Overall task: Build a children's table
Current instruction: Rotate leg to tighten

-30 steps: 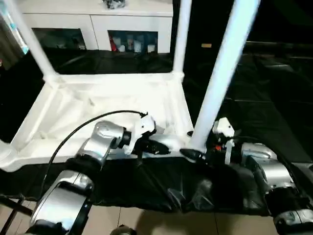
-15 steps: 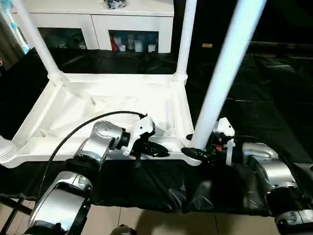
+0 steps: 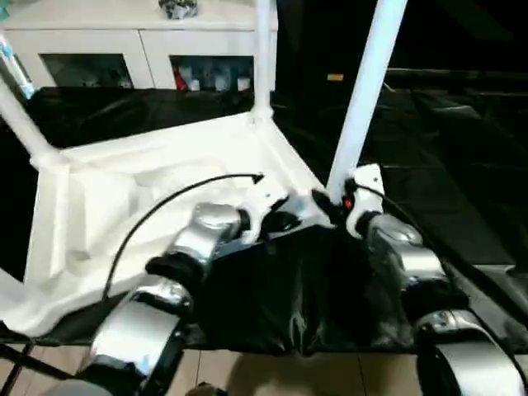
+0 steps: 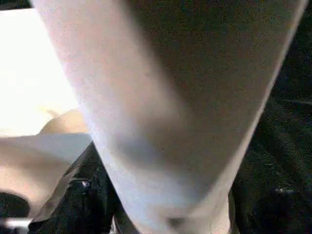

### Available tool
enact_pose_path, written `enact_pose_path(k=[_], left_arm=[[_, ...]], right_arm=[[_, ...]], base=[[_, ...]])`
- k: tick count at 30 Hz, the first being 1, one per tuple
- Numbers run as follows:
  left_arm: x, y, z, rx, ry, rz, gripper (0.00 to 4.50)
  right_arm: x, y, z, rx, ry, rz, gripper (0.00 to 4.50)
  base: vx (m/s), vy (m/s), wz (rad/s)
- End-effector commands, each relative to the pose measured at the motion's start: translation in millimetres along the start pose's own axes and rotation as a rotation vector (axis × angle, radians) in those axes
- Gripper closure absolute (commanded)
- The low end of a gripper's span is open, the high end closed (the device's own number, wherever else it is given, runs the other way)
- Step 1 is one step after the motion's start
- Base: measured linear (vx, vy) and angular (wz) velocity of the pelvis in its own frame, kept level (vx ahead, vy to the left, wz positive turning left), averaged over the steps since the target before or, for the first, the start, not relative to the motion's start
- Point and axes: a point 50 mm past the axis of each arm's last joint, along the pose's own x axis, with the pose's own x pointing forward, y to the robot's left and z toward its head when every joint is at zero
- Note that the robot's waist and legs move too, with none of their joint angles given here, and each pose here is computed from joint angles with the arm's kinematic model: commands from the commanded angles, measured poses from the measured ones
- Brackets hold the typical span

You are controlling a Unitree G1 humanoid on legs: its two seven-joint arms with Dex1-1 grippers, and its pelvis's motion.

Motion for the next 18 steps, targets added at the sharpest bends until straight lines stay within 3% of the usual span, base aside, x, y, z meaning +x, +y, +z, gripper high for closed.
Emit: enact_pose_path(k=[1, 6, 10, 14, 18], left_arm=[[9.0, 0.9, 20.8, 0.036, -0.057, 0.062, 4.50], [9.6, -0.9, 22.0, 0.054, -0.065, 0.031, 4.50], [5.1, -2.0, 19.8, 0.071, -0.081, -0.030, 4.50], [-6.7, -0.9, 13.2, 0.088, -0.088, -0.132, 4.50], [-16.6, -0.4, 10.7, 0.095, -0.102, -0.216, 4.50]], right_arm=[[2.9, 30.1, -39.5, -0.010, 0.155, 0.092, 1.56], [4.5, 36.6, -34.4, 0.033, 0.113, 0.162, 1.10], [0.8, 33.4, -31.2, -0.018, 0.091, 0.226, 0.68], [-13.5, 25.9, -27.9, -0.089, 0.058, 0.407, 0.68], [-25.0, 23.9, -25.8, -0.100, 0.042, 0.544, 0.68]], base=[[0.000, 0.000, 0.00], [0.000, 0.000, 0.00], [0.000, 0.000, 0.00], [0.000, 0.000, 0.00], [0.000, 0.000, 0.00]])
